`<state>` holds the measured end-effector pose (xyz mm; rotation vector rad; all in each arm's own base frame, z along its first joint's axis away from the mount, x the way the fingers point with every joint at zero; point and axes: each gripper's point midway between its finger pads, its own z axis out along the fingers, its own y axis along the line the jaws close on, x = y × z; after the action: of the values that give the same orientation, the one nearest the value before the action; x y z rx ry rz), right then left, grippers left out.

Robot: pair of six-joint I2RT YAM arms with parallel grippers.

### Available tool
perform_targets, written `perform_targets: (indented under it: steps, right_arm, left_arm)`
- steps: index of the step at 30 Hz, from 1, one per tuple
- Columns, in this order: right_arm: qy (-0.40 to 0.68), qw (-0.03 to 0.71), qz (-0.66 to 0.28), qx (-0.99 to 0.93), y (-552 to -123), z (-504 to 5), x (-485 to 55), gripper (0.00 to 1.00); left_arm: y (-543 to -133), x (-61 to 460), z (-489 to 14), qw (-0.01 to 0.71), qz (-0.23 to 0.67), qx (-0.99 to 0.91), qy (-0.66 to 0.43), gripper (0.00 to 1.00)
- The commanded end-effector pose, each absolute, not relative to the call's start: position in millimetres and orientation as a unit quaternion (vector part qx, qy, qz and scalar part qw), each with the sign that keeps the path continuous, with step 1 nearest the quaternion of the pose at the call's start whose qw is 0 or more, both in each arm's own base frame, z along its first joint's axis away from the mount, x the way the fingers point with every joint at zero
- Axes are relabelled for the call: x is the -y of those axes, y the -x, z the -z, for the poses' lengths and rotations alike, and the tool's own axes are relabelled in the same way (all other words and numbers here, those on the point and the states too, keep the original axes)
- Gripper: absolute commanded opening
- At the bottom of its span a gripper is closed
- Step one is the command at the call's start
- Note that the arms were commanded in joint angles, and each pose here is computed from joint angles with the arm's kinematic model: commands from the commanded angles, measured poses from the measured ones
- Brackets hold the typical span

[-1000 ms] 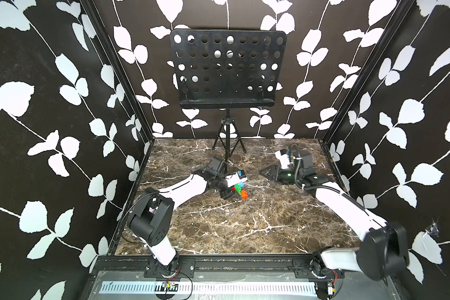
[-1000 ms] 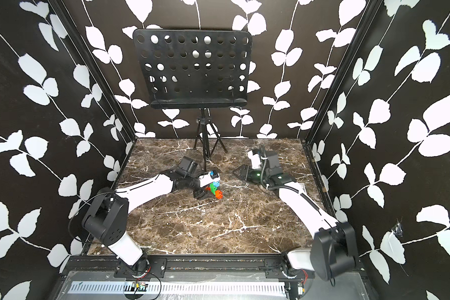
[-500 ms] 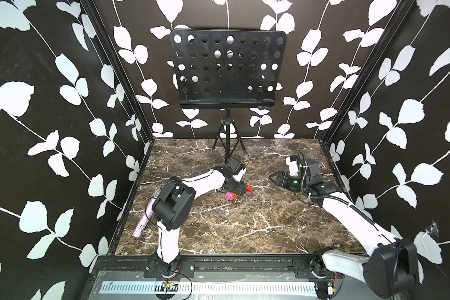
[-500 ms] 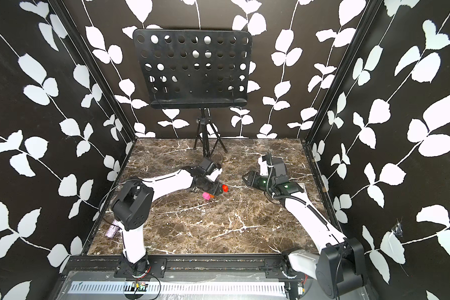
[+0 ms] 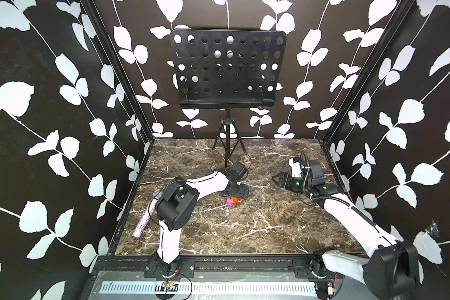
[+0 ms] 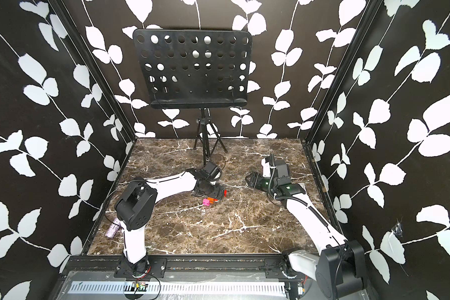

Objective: Assemble the letter y with lego
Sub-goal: Place the lego brick at the center of the board, then reset both arms

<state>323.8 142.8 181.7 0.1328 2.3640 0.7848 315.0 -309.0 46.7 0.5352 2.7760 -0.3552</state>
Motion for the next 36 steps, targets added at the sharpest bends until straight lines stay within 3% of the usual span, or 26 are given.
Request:
perform_targets:
  steps: [1,7,15,24,26,36]
  right_arm:
    - [-0.048,0.339,-0.256,-0.904,-333,-176,-121,0.99]
    - [-0.057,0.408,-0.117,-0.904,-348,-173,-49,0.99]
    - [-0.009,0.516,0.046,-0.855,-352,-168,7,0.99]
    - [0.04,0.54,0.07,-0.838,-357,-129,9,0.99]
    - [0.048,0.545,0.068,-0.835,-361,-122,7,0.99]
    - [0.047,0.573,0.02,-0.818,-400,-95,-3,0.99]
  left_arm:
    - [-320,308,-90,0.188,0.143,-0.951,-0.201,0.99]
    - [-350,266,-140,0.272,0.162,-0.924,-0.215,0.99]
    - [-386,138,-153,0.413,0.119,-0.875,-0.223,0.99]
    - [-360,126,-108,0.511,0.134,-0.779,-0.337,0.99]
    - [-360,125,-109,0.505,0.141,-0.783,-0.334,0.99]
    - [-391,42,-120,0.579,0.032,-0.802,-0.147,0.99]
